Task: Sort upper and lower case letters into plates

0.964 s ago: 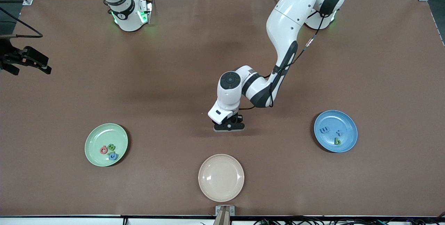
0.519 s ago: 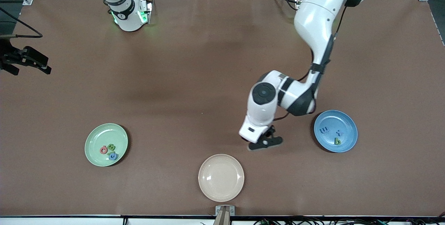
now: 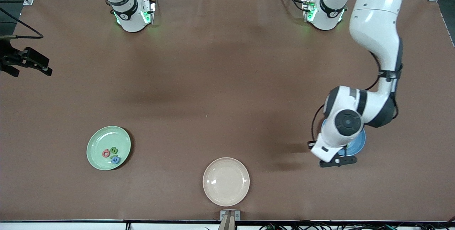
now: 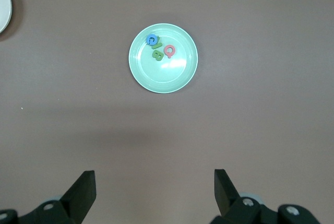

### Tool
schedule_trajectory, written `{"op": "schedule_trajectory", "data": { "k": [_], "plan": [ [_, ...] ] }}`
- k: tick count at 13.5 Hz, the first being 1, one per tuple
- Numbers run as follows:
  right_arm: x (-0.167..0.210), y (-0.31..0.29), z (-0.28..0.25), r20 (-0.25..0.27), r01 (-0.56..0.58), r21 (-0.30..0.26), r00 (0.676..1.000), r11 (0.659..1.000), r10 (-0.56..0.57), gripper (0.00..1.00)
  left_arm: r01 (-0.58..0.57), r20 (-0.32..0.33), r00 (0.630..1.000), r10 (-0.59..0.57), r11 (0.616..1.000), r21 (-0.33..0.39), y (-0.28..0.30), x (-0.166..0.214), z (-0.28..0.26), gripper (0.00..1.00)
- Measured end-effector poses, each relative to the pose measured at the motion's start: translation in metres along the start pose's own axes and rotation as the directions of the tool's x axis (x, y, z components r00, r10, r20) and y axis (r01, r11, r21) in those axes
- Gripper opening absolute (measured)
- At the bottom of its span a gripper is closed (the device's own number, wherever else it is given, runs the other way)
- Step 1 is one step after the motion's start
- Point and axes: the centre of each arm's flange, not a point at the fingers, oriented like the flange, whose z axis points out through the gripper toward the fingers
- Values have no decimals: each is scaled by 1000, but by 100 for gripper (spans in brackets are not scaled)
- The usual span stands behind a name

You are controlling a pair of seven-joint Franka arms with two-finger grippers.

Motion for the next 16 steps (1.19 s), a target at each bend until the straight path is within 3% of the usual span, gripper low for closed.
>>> {"op": "schedule_trajectory", "data": {
  "k": [5,9,12,16],
  "plan": [
    [0,0,0,0,0,0,1000,1000,0,100,16,123,992,-20,999,29,-63,-29,40,31],
    [0,0,0,0,0,0,1000,1000,0,100,30,130,991,-34,999,27,-74,-31,42,69],
    [0,0,0,0,0,0,1000,1000,0,100,35,33,999,-35,999,-3,-73,-20,-23,100],
    [1,0,0,0,0,0,1000,1000,0,100,39,-30,999,-39,999,-14,-87,-19,-180,100]
  ]
}}
